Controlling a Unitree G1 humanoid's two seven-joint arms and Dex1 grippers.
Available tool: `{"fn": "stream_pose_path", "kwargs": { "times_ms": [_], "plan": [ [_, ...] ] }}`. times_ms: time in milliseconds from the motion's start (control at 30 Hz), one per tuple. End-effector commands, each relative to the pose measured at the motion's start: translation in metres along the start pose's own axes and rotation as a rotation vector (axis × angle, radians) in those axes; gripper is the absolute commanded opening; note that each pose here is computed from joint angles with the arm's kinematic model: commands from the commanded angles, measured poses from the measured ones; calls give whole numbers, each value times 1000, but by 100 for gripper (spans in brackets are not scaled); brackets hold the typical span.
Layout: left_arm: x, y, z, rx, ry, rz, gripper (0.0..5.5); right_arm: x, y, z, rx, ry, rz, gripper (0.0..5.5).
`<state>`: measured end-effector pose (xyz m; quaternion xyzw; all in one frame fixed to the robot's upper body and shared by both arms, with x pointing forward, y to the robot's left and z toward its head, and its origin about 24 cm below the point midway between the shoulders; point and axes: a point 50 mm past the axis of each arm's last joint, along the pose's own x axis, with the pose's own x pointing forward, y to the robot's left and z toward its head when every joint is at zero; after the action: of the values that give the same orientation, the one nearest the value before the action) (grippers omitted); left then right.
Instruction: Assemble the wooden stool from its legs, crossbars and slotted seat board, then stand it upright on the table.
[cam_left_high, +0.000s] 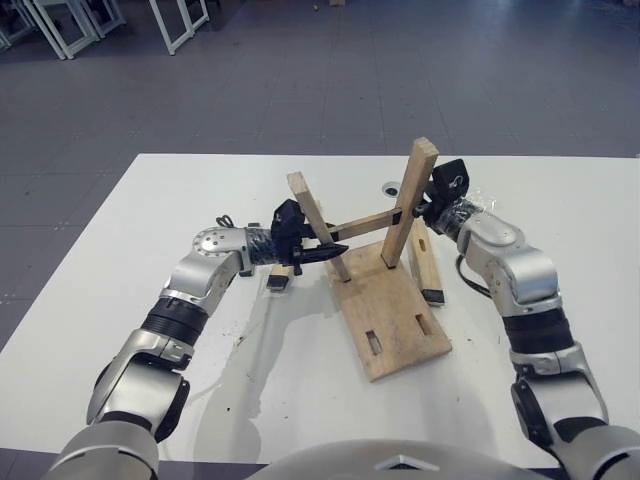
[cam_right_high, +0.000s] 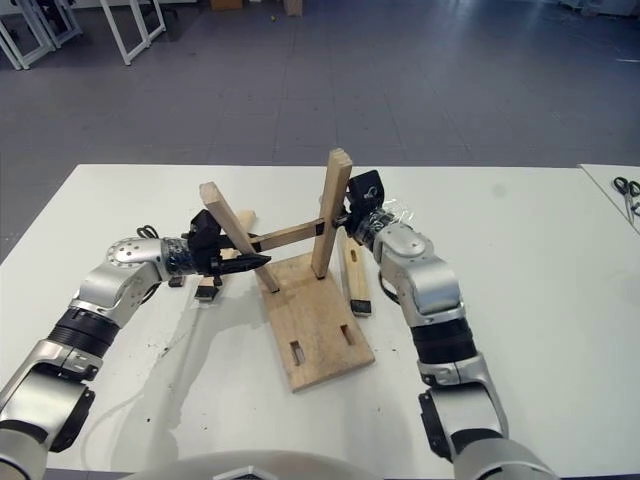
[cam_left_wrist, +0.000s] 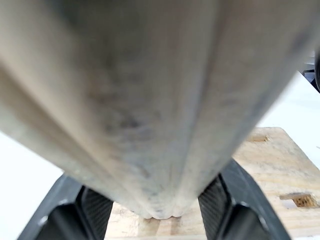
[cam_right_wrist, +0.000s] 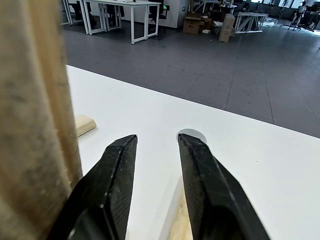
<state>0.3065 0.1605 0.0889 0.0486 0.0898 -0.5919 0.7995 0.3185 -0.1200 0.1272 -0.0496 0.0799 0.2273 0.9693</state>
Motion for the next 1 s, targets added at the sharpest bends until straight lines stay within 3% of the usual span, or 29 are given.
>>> {"fn": "stream_pose_path", "kwargs": {
  "times_ms": [33, 100, 233, 333, 433, 533, 667, 833, 867, 1000],
  "plan": [
    [11, -47, -95, -94, 497, -236, 203, -13, 83, 26, 116, -139, 472, 152],
    [7, -42, -89, -80, 466, -274, 203, -16, 44, 18, 78, -95, 337, 152],
    [-5, -25, -75, -18, 447, -275, 203, -57, -25, -8, -10, 76, 202, 152],
    [-8, -17, -69, 28, 441, -285, 203, -97, -43, -33, -74, 324, 307, 152],
    [-7, -12, -63, 70, 430, -303, 203, -129, -37, -44, -141, 528, 548, 152],
    [-4, -4, -52, 106, 411, -306, 203, -125, -16, -43, -144, 506, 704, 152],
    [5, 6, -33, 149, 373, -305, 203, -121, 16, -73, -59, 504, 768, 152],
    [10, 9, -28, 170, 380, -295, 203, -126, 31, -100, 5, 523, 710, 152],
    [11, 10, -27, 173, 376, -287, 244, -127, 33, -103, 14, 525, 699, 149],
    [11, 18, -18, 210, 369, -264, 303, -133, 41, -115, 37, 541, 678, 149]
  ]
}}
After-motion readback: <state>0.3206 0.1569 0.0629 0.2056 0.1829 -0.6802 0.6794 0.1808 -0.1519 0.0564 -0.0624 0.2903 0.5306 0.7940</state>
